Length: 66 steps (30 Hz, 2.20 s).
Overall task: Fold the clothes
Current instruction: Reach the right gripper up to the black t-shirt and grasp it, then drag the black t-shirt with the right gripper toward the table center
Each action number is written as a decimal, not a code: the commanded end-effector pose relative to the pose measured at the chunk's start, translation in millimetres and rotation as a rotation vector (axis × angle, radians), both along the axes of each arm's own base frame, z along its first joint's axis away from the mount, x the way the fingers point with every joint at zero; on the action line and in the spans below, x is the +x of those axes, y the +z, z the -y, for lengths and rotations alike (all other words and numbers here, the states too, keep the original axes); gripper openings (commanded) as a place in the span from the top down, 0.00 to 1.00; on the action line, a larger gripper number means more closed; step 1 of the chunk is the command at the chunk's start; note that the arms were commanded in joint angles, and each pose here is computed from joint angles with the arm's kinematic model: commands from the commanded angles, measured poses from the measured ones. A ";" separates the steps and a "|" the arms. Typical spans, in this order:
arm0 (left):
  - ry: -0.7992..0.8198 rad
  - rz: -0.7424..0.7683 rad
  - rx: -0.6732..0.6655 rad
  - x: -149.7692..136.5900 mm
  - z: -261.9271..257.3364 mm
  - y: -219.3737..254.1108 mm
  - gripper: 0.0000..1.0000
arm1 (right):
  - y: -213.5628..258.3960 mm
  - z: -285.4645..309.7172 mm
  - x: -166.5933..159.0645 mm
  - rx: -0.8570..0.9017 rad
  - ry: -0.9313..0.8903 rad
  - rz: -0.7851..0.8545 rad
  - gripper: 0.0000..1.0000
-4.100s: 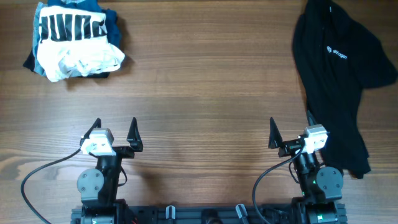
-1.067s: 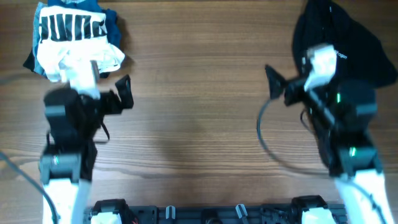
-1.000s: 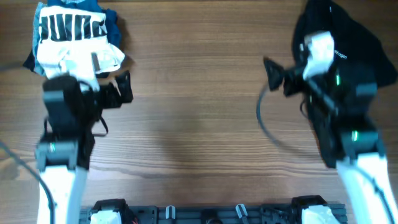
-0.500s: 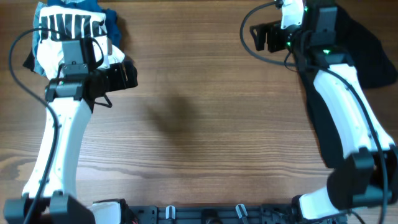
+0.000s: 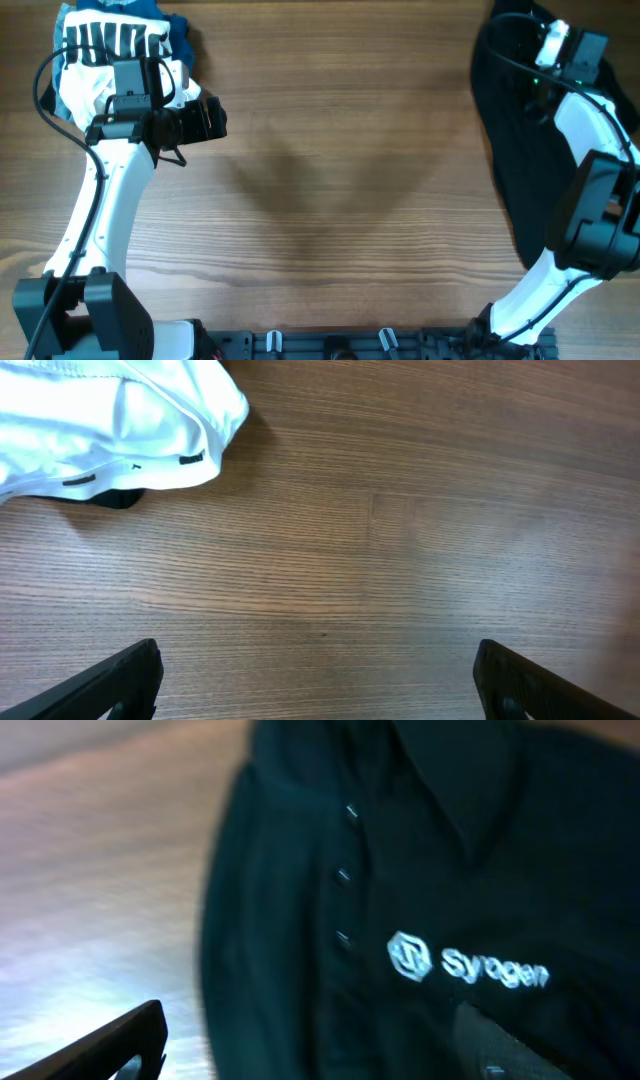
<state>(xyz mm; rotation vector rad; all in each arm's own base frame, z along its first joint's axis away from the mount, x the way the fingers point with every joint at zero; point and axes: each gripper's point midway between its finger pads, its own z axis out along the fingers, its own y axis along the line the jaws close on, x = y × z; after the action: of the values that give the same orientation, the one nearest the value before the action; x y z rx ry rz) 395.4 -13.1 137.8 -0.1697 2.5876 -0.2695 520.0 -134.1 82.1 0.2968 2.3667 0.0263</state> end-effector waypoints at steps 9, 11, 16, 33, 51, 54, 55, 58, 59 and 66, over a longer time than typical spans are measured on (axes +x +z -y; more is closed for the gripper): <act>-0.035 0.036 -0.047 7.5 11.2 9.0 0.00 | -64.3 -42.7 -6.2 -0.050 0.173 -0.169 0.30; -0.040 0.035 -0.047 7.2 13.1 8.9 0.00 | -74.3 -47.4 -7.6 -0.040 0.164 -0.190 0.32; -0.055 0.036 -0.047 7.2 19.0 8.9 0.00 | -105.0 -40.3 -16.2 -0.048 0.079 -0.263 0.51; -0.056 0.219 -0.035 36.2 17.3 42.4 0.14 | -37.0 -159.3 -23.1 0.160 0.313 -0.281 0.96; -0.001 0.207 -0.030 30.1 -5.8 44.8 0.12 | 87.9 -323.2 -130.6 0.092 0.755 -0.326 0.96; -0.038 0.203 -0.034 28.9 9.9 44.3 0.14 | 110.2 -283.3 -93.3 0.111 0.641 -0.194 0.96; -0.051 0.201 -0.034 28.4 15.5 44.1 0.14 | 115.3 -269.3 -80.6 0.125 0.610 -0.153 0.96; -0.103 0.200 -0.034 26.2 34.7 43.6 0.15 | 124.6 -254.7 -57.9 0.168 0.617 -0.061 0.96; -0.121 0.200 -0.033 25.3 41.5 43.5 0.16 | 126.0 -251.0 -48.9 0.173 0.616 -0.029 0.96; -0.256 0.180 -0.006 10.9 95.5 38.8 0.17 | 109.4 -245.1 -23.0 0.163 0.600 0.007 0.96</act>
<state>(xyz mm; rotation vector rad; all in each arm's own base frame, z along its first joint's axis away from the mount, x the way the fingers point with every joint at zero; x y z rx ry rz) 412.6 -81.0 164.5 0.0633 2.4526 -0.3684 494.5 98.1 206.7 -0.3161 2.3434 0.4382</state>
